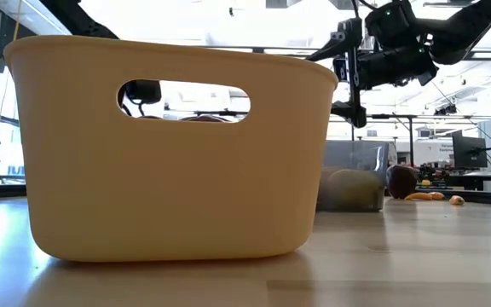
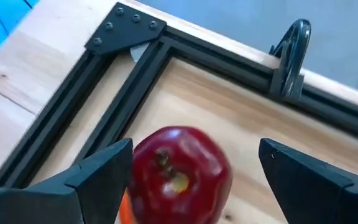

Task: Sort produce into baskets
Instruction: Put the apple into the yellow bin

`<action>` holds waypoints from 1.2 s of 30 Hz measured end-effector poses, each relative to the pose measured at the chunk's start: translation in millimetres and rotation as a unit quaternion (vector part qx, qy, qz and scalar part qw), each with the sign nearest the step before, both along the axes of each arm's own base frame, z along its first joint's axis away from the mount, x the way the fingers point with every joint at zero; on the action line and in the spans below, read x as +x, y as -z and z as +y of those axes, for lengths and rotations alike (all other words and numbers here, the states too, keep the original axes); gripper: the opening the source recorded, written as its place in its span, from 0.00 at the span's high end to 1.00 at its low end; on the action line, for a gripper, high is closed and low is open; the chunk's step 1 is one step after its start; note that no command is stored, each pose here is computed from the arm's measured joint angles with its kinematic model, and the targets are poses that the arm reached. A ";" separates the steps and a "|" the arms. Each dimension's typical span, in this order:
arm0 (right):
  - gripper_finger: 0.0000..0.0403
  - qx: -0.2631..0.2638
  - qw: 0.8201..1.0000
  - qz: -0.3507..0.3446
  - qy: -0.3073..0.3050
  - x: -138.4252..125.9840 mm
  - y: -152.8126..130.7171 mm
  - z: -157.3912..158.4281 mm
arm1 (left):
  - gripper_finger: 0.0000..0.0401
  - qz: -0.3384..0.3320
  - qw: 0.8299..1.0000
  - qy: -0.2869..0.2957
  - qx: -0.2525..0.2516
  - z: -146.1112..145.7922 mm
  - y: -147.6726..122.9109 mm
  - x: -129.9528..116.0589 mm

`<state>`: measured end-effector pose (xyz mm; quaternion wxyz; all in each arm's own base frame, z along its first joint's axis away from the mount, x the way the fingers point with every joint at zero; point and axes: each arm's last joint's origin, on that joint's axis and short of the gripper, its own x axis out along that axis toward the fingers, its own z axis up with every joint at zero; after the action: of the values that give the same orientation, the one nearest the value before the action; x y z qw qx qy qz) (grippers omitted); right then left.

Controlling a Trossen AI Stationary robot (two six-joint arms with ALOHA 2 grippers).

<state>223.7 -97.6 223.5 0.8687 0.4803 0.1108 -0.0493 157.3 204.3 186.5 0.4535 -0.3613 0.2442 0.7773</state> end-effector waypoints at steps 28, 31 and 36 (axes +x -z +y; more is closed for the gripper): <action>0.03 -0.020 1.000 0.003 0.013 -0.1 0.2 -1.0 | 0.17 -0.085 0.996 0.001 -0.009 -5.1 29.0 -2.9; 0.03 -0.021 1.000 0.004 0.020 -0.1 0.3 -1.4 | 0.18 -0.090 0.996 0.005 -0.013 -5.0 29.1 -2.4; 0.03 -0.021 1.000 0.004 0.021 -0.1 0.3 -1.5 | 0.28 -0.081 0.996 0.033 -0.024 -5.1 28.7 -1.9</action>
<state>223.7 -99.1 223.2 0.8771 0.4636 0.1027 -0.0721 155.5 199.2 157.8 0.4880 -0.4259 0.2372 0.7240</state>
